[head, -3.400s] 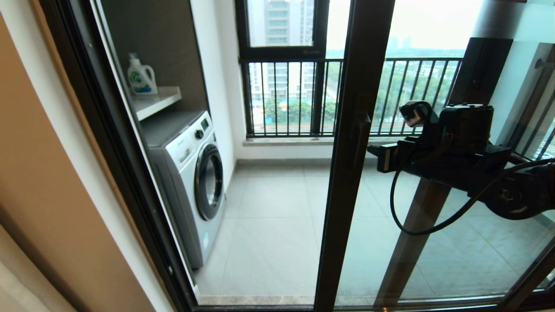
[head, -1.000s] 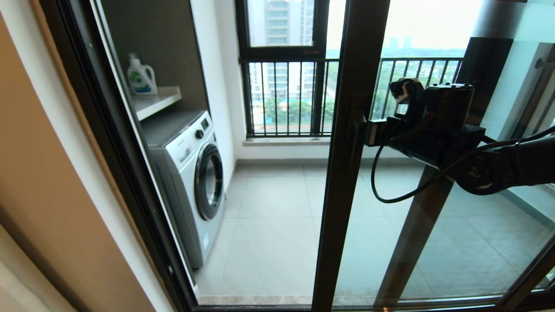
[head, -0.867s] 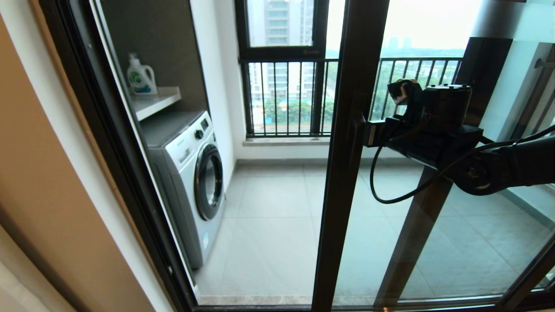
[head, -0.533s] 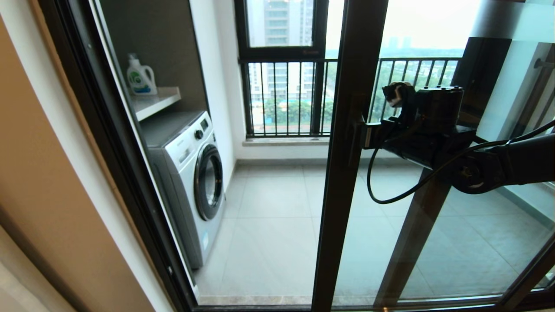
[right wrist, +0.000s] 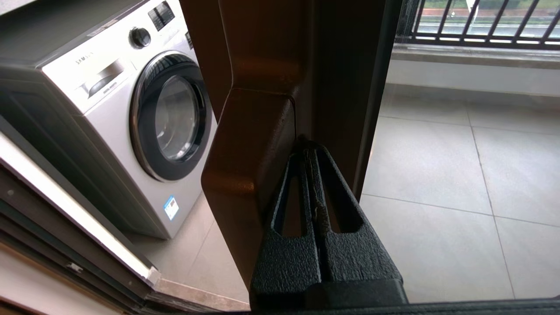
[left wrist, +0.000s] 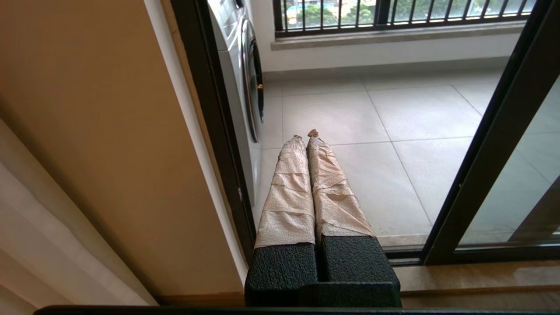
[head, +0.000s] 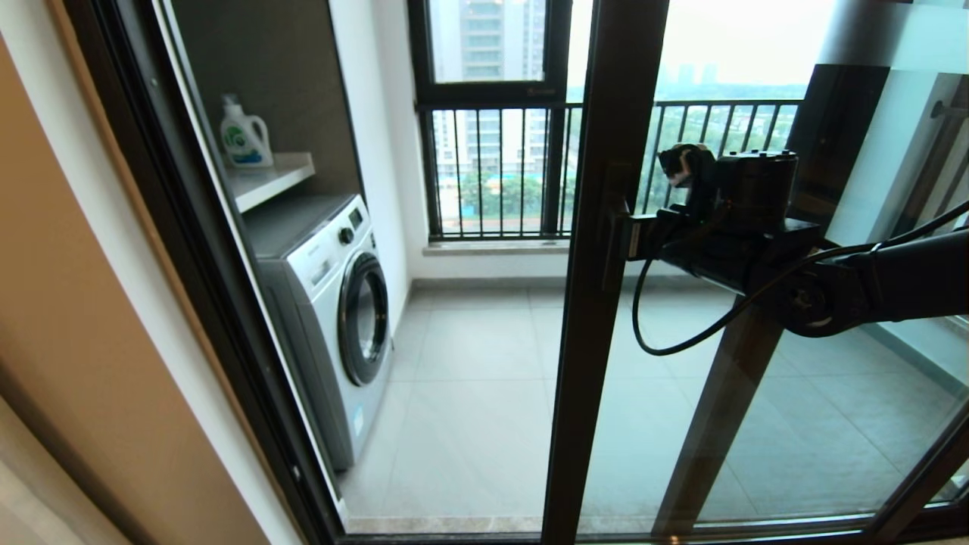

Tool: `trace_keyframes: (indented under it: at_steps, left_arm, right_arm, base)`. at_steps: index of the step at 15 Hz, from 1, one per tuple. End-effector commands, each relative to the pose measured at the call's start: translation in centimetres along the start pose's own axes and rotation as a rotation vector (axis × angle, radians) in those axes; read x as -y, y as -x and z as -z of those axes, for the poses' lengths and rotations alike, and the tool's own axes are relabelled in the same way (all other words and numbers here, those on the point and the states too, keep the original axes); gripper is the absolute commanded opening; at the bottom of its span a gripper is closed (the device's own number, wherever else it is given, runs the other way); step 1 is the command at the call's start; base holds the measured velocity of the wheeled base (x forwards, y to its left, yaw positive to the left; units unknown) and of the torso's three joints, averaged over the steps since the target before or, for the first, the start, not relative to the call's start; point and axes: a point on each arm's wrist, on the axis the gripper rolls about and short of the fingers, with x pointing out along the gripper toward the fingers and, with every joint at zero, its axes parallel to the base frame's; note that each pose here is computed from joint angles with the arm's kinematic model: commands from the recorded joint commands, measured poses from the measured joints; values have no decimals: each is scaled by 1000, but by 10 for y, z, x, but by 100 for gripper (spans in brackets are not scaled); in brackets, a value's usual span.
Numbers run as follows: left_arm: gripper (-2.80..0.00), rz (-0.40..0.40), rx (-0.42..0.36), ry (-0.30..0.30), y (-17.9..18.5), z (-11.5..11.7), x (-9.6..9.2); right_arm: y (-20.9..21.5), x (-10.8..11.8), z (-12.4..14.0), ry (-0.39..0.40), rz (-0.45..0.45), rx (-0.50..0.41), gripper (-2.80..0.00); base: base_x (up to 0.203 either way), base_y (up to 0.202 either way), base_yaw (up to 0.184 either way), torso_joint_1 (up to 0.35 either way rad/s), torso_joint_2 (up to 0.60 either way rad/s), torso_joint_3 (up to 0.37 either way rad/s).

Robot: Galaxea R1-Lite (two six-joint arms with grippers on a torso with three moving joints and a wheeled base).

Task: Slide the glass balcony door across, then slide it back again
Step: Close the slid door

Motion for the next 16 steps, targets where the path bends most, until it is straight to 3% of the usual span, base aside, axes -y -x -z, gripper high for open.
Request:
trace_keyframes:
  at_steps: [1, 16]
  left_arm:
    - [-280, 0, -3, 0, 0, 0, 0]
    - [-280, 0, -3, 0, 0, 0, 0]
  right_arm:
    - [-1, -3, -4, 1, -13, 18, -280]
    - [-18, -49, 4, 8, -118, 16, -280]
  base:
    - [0, 0, 0, 0, 0, 0]
    - [0, 0, 0, 0, 0, 0]
